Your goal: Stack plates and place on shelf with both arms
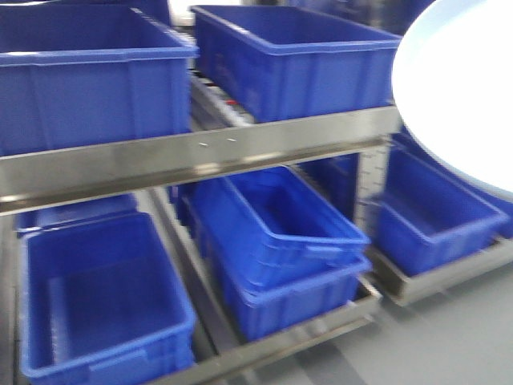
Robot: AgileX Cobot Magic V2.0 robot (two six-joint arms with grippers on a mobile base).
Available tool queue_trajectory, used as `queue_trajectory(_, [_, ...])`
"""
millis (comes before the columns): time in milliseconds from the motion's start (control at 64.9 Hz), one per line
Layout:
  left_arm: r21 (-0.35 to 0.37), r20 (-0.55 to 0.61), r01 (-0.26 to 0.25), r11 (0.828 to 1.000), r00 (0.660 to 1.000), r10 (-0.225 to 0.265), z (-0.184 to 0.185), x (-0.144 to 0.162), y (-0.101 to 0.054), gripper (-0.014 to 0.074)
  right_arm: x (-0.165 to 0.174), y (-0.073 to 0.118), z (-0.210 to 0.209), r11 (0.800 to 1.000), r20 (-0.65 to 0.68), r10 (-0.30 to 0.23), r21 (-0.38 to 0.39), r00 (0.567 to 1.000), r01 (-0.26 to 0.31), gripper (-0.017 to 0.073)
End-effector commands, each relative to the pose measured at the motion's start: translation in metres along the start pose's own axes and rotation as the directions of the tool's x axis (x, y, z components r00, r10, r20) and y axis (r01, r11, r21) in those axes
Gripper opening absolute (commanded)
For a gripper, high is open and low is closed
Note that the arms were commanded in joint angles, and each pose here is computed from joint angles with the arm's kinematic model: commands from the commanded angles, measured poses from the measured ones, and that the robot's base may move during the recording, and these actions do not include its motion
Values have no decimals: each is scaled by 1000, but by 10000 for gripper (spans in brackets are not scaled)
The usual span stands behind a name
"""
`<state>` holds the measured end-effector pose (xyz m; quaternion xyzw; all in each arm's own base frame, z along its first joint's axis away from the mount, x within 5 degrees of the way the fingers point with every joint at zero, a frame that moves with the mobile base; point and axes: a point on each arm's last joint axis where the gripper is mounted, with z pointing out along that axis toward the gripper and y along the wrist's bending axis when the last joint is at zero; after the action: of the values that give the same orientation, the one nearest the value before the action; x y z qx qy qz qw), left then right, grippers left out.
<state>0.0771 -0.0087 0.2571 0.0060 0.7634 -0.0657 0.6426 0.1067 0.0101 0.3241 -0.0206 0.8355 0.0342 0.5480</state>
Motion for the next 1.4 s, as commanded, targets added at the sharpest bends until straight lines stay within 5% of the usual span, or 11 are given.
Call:
queue_trajectory(0, [1, 100, 11, 1000, 995, -11, -1, -17, -1, 99, -17, 1, -5, 1000, 121, -4, -4, 993, 4, 50])
queue_trajectory(1388, [1, 100, 11, 1000, 995, -11, -1, -17, -1, 99, -17, 1, -5, 1000, 121, -4, -4, 993, 4, 50])
